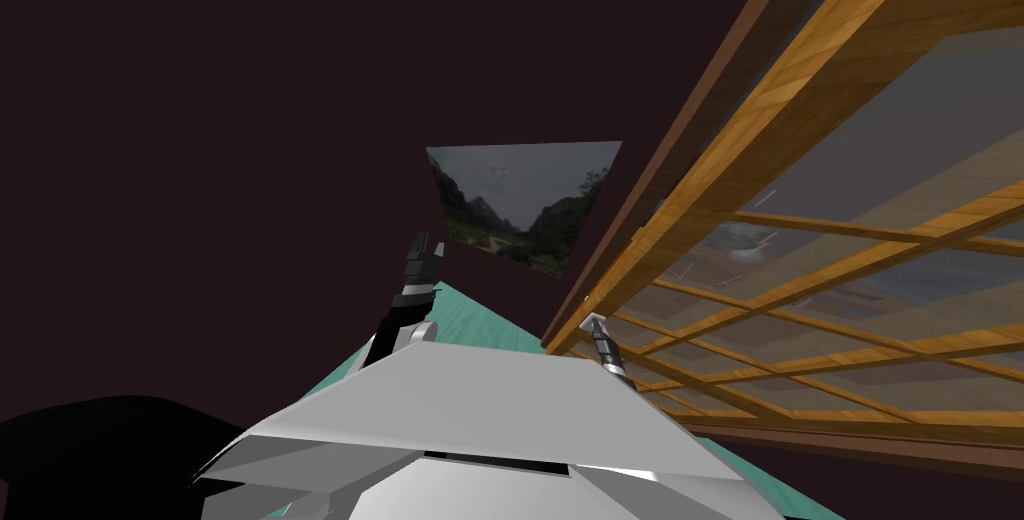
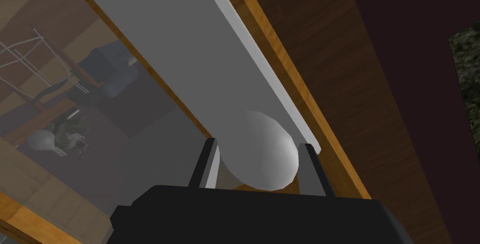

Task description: Pull the door open

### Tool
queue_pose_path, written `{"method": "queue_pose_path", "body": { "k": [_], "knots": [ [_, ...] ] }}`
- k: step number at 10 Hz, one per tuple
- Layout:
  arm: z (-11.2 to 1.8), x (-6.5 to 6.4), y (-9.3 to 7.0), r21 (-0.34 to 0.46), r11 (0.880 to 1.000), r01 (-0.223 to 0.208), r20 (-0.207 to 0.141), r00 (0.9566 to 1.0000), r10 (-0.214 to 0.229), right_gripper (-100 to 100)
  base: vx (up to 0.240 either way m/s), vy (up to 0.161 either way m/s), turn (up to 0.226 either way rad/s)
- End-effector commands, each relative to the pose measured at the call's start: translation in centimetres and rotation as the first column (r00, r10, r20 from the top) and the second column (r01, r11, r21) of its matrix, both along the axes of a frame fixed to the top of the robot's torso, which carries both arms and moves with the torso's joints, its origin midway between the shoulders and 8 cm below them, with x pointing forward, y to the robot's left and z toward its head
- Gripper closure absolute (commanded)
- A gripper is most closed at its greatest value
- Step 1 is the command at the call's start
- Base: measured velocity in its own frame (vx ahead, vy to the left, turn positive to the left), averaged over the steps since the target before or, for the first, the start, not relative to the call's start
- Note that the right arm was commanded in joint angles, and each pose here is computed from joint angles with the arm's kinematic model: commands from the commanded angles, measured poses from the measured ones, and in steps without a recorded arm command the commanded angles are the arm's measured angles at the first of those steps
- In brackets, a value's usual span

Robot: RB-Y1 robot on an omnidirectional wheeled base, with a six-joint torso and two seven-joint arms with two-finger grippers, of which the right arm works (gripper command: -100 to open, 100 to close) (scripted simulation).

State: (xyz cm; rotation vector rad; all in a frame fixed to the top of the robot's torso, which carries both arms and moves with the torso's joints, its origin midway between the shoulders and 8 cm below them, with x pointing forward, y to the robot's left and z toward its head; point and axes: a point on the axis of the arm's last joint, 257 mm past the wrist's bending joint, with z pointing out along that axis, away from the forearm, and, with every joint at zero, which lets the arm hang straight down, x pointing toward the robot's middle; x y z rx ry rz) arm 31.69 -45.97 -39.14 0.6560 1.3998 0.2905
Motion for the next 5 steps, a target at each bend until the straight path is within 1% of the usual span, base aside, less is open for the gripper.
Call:
{"method": "queue_pose_path", "body": {
  "k": [1,2,3,4,5],
  "knots": [
    [0.13,0.28,0.22,0.058,0.998,-0.006,0.021,0.9998,0.005,100,-0.037,-0.012,0.016],
    [0.13,0.28,0.22,0.075,0.997,-0.007,0.026,0.9997,0.005,100,-0.030,-0.013,0.012],
    [0.20,0.46,0.30,0.113,0.993,-0.011,0.038,0.9992,0.007,100,-0.031,-0.011,0.015],
    [0.20,0.46,0.30,0.120,0.993,-0.012,0.040,0.9992,0.007,100,-0.022,-0.007,0.007],
    [0.27,0.63,0.38,0.163,0.987,-0.017,0.054,0.9985,0.008,100,-0.023,-0.010,0.010]
  ]
}}
